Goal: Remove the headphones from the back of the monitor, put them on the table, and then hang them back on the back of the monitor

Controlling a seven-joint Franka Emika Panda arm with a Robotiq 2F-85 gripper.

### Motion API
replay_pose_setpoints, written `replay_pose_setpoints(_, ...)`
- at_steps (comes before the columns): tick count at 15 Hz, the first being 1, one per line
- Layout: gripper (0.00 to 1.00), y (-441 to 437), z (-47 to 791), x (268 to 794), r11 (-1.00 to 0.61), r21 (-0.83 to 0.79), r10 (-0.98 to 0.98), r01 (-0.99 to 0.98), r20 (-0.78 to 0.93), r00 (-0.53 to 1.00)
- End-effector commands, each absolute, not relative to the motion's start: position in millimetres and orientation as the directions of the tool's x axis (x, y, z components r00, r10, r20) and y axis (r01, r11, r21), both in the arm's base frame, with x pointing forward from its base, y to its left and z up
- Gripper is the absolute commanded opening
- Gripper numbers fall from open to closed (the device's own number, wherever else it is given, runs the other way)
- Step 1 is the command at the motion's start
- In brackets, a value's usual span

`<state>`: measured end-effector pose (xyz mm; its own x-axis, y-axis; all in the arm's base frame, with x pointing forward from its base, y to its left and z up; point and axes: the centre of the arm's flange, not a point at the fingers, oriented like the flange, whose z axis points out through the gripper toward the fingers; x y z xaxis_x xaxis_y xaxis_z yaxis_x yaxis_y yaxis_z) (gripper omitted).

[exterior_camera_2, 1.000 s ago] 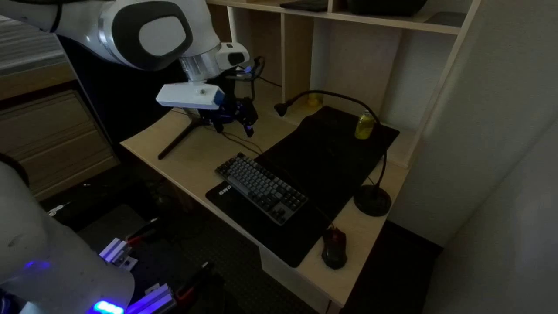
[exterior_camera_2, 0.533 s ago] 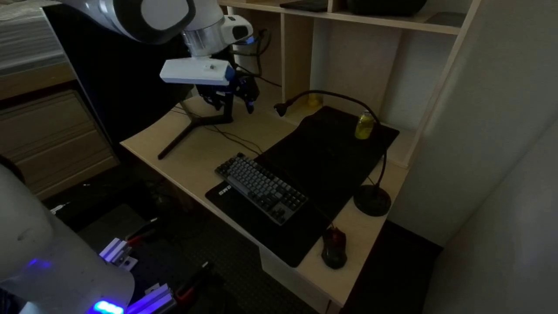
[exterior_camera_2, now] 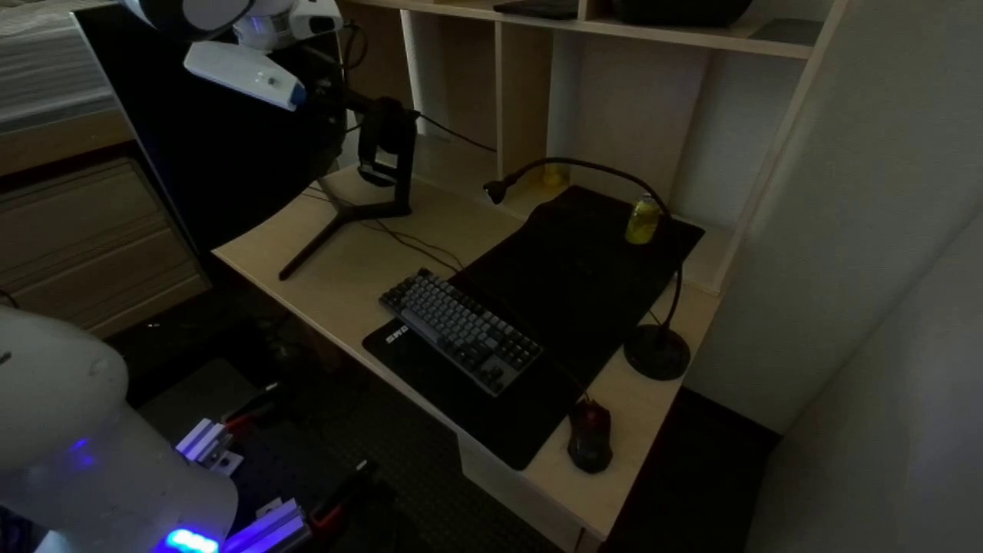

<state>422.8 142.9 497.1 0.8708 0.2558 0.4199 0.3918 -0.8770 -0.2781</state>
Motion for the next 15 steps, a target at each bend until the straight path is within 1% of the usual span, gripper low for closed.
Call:
replay_pose_setpoints(1, 1.00, 142.7, 498.0, 426.0, -0.878, -0.283, 0.249, 0.387, 0.420, 0.873)
replay_pose_setpoints(2, 1.00, 153.0, 478.1, 430.9, -0.898, -0.238, 0.266, 0.371, 0.380, 0.886)
replay_pose_setpoints(4, 1.00, 184.2, 450.3, 456.3, -0.911, -0.270, 0.204, 0.313, 0.365, 0.909)
replay_pose_setpoints(8, 1.00, 238.8, 424.2, 517.0, -0.939, -0.276, 0.052, 0.205, 0.478, 0.877)
replay_pose_setpoints(9, 1.00, 250.2, 419.7, 533.3, -0.937, -0.292, 0.022, 0.189, 0.494, 0.869)
replay_pose_setpoints(10, 1.00, 259.5, 419.5, 550.8, -0.916, -0.358, -0.023, 0.180, 0.495, 0.868)
replay_pose_setpoints(11, 1.00, 236.9, 421.5, 500.0, -0.929, -0.309, 0.031, 0.203, 0.483, 0.875)
replay_pose_setpoints(12, 1.00, 243.0, 415.6, 511.6, -0.928, -0.315, 0.025, 0.199, 0.481, 0.876)
replay_pose_setpoints(15, 1.00, 242.2, 414.7, 510.3, -0.929, -0.313, 0.026, 0.199, 0.479, 0.877)
